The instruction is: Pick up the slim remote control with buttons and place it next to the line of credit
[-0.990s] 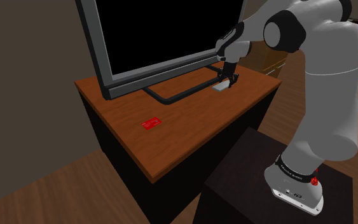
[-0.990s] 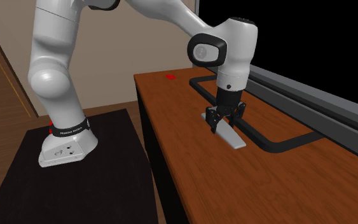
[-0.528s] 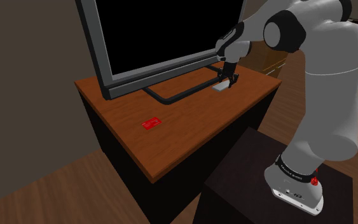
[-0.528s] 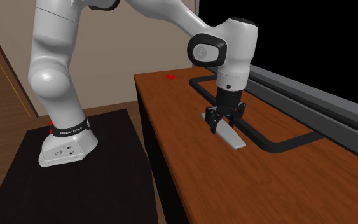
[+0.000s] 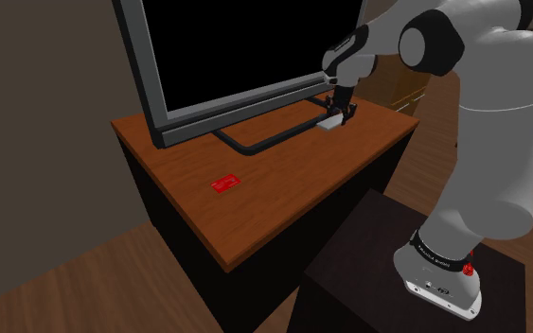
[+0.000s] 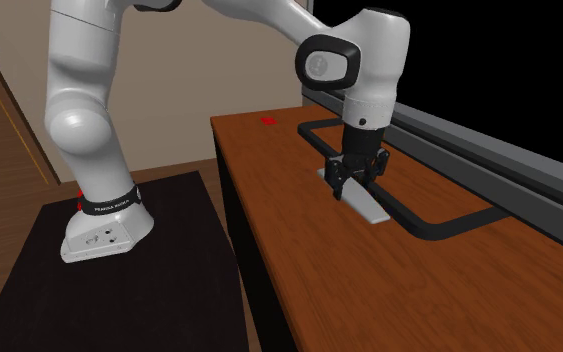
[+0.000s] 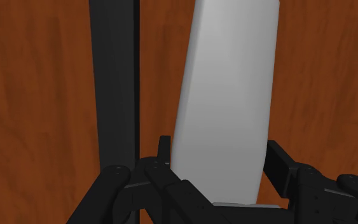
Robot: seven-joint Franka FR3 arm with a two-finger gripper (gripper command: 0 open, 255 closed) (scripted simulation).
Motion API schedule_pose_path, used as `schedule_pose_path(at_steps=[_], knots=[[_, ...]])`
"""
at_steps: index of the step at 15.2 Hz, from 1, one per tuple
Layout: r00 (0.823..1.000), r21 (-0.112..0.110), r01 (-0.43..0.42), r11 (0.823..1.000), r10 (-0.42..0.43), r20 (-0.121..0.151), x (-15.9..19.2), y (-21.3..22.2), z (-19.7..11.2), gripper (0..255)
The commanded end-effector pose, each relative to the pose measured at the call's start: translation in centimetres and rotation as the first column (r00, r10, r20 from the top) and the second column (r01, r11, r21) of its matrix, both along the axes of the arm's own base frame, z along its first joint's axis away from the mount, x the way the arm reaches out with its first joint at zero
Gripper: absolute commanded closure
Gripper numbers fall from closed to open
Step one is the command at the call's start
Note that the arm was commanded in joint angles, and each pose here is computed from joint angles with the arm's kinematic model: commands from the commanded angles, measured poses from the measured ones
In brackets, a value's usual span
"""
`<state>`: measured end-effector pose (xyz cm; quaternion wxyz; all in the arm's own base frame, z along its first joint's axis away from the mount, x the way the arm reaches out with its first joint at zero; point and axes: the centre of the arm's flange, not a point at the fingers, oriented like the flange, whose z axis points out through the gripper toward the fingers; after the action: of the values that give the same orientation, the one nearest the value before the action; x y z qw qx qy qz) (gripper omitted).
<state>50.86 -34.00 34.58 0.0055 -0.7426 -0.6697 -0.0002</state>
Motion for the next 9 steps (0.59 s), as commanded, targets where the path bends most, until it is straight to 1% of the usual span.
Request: schedule_pose_path(at_steps=[1, 9], knots=[[1.0, 0.0, 0.0, 1.0, 0.0, 0.0, -0.1, 0.0, 1.0, 255], [1.0, 0.0, 0.0, 1.0, 0.0, 0.0, -0.1, 0.0, 5.2, 255]])
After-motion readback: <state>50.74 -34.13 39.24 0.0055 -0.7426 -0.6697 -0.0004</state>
